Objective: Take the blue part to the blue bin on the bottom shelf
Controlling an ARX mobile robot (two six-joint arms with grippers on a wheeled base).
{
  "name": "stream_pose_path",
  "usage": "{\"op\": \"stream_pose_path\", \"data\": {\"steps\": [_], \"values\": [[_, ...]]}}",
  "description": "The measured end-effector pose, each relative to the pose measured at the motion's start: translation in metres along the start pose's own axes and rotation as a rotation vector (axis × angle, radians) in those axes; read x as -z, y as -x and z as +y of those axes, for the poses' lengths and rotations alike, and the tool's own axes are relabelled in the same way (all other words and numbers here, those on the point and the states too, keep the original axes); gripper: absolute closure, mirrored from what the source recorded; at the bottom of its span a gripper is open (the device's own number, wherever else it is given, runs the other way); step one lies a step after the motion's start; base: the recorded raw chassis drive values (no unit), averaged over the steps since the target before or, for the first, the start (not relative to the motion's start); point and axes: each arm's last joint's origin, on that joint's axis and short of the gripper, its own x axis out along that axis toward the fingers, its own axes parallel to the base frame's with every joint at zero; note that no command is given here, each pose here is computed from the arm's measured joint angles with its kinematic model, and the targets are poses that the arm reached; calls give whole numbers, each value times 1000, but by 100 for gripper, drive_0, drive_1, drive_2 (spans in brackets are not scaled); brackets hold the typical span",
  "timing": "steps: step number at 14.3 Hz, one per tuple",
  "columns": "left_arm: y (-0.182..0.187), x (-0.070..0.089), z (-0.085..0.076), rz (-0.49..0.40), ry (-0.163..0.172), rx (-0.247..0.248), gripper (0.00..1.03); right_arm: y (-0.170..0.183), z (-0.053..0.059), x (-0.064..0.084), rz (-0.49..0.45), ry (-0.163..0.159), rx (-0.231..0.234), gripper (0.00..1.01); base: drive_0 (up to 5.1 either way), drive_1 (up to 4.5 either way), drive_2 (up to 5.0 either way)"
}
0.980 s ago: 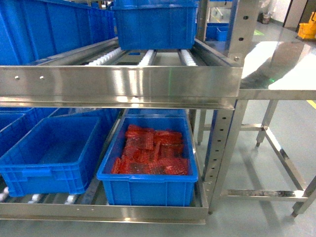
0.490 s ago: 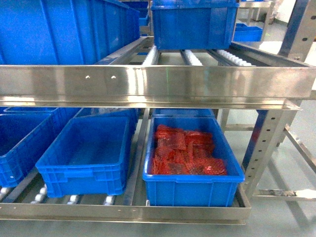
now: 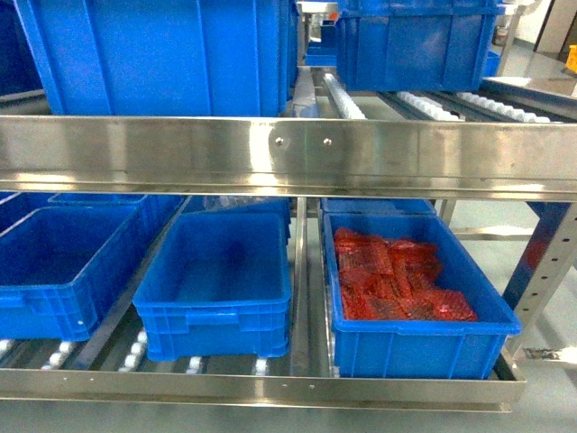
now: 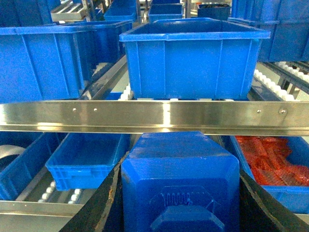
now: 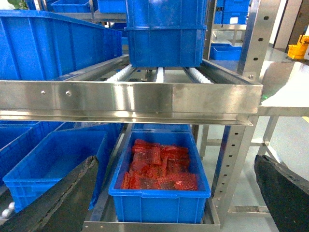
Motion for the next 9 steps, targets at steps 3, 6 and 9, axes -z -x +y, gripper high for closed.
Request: {"op": "stream_pose_path", "data": {"steps": [3,6,9], "values": [[0,0,0,-2,0,12,59,0,0,0,3,0,1,3,0,0,0],[0,0,0,-1,0,12,59,0,0,0,3,0,1,3,0,0,0],[0,0,0,-2,0,12,59,0,0,0,3,0,1,3,0,0,0]]}}
